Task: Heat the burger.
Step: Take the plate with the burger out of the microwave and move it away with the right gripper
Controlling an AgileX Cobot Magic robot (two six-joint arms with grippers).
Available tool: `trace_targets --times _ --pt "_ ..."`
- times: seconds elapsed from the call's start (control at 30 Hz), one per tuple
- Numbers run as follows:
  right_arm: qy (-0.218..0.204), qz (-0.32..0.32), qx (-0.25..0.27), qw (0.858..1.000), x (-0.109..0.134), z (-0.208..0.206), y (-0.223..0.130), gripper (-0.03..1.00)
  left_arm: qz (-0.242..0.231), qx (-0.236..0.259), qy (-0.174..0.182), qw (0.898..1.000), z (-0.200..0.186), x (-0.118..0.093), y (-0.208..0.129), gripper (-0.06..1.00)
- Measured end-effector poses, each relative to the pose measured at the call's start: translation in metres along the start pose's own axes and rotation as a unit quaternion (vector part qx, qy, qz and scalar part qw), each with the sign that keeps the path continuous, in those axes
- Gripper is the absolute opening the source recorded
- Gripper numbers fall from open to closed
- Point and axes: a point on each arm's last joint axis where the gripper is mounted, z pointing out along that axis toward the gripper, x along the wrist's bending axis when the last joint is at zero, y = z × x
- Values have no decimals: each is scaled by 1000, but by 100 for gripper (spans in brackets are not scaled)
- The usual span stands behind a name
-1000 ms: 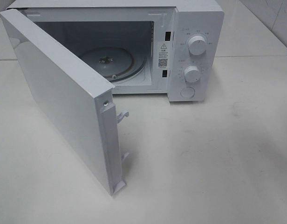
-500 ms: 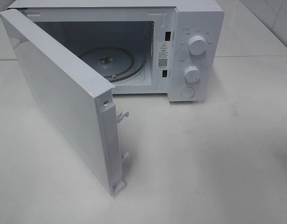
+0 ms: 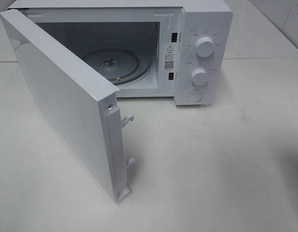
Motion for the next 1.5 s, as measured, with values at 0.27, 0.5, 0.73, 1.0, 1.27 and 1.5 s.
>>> trace_targets --times 0.27,0.5,0.73,1.0,1.27,1.5 --pt "-11 17 25 999 21 19 9 9 0 0 0 1000 0 0 0 99" --pt "-1 14 40 999 46 40 16 9 0 0 0 1000 0 0 0 99" --pt "5 1 41 999 62 55 20 9 0 0 0 1000 0 0 0 99" --pt "11 -4 34 999 78 71 23 9 0 0 0 1000 0 0 0 99" --pt "7 -5 41 999 84 79 22 11 0 0 0 1000 0 0 0 99" --pt "4 -15 40 999 83 78 22 19 0 0 0 1000 0 0 0 99"
